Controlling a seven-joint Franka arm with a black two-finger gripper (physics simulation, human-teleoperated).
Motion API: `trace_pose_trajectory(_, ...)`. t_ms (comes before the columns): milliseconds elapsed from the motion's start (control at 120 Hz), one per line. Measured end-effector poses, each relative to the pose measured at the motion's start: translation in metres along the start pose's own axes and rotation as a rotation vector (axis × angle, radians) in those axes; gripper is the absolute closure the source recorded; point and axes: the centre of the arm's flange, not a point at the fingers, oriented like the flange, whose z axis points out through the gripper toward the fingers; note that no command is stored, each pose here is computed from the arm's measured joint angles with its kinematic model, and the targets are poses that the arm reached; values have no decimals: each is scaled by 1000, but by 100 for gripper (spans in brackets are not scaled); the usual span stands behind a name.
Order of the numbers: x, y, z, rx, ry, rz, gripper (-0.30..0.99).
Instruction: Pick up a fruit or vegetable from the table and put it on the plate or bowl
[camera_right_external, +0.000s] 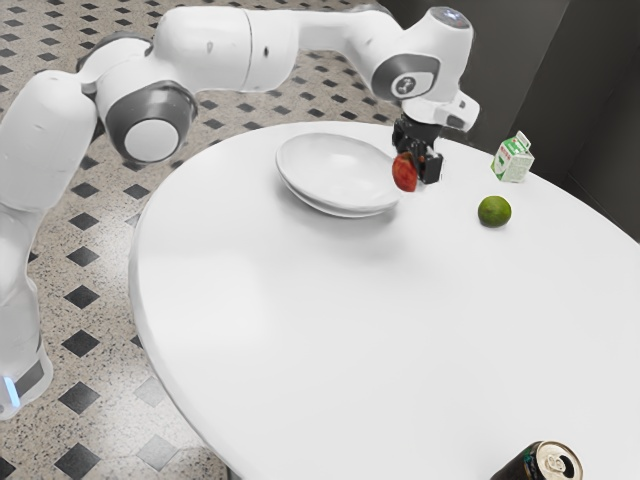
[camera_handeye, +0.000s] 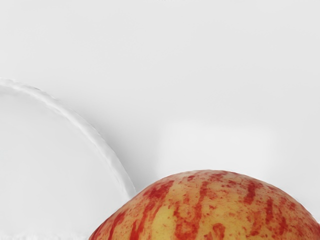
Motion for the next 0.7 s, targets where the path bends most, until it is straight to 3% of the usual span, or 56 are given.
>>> trace_pose_trajectory(192, -6, -76, 2, 40, -18, -109, 30)
trace_pose_trajectory(333, -11, -113, 10, 38, -34, -155, 28)
trace_pose_trajectory(425, -13, -125, 13, 38, -39, -168, 28)
trace_pose_trajectory(533, -13, -127, 15, 30, -43, -167, 12)
trace_pose_trajectory(700, -13, -130, 18, 15, -46, -167, 4)
